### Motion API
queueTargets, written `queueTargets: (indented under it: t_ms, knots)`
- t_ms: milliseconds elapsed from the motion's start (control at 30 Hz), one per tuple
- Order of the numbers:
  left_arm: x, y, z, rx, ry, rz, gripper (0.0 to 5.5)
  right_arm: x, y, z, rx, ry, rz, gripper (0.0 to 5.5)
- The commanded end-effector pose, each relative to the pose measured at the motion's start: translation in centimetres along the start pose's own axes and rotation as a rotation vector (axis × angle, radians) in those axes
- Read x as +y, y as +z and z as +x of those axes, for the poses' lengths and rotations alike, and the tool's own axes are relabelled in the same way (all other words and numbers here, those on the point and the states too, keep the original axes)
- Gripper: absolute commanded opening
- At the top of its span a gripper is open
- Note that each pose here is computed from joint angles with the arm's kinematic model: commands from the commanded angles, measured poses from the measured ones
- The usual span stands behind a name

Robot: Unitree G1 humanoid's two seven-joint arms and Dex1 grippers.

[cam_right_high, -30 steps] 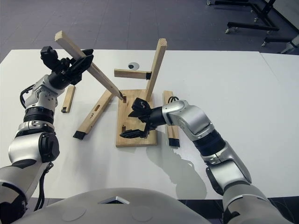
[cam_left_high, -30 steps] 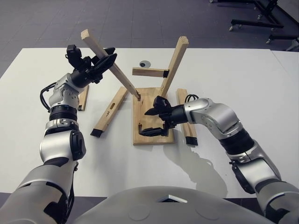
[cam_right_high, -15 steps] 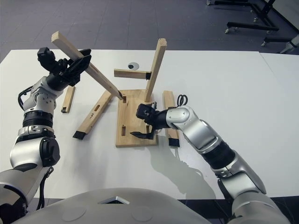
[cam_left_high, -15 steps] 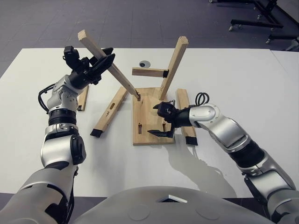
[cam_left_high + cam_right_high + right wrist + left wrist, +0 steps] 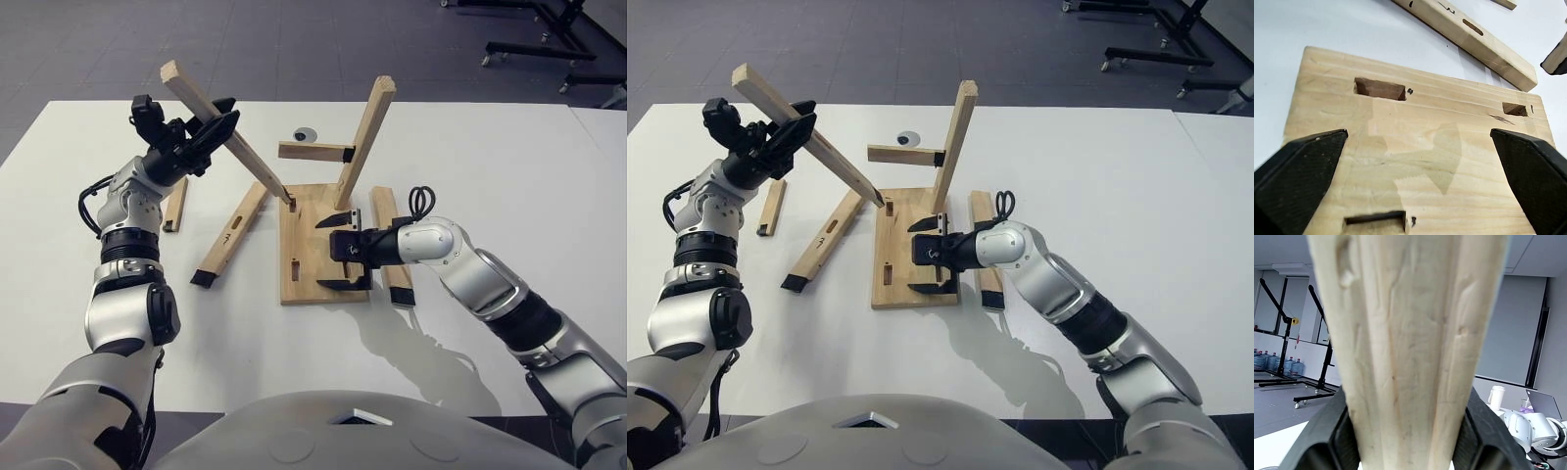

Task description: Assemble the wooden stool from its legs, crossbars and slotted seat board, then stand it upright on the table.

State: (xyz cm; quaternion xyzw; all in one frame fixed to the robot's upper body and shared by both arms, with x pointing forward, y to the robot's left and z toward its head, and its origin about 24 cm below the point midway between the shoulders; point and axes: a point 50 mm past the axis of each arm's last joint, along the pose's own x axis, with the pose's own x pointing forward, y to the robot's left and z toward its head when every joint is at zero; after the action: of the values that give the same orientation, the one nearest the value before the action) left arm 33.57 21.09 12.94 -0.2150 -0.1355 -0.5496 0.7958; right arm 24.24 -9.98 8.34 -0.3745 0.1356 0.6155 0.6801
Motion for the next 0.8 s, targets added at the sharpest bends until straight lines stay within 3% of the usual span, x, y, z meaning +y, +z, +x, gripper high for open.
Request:
queueTargets:
  t_ms: [33, 500, 800]
  knots:
    - [-0.2, -0.4, -0.2, 0.018, 0.002, 0.004, 2.09, 1.0, -2.8, 0.0, 0.163, 0.054, 0.022, 5.38]
    - [-0.5, -0.8, -0.4, 0.025, 0.013, 0.005, 2.09, 3.5, -4.4, -1.8, 0.256, 0.193, 0.017, 5.38]
    - [-0.5, -1.9, 1.3, 0.046, -0.028, -0.013, 2.09, 4.1, -4.1, -1.8, 0.231, 0.231, 0.019, 5.38]
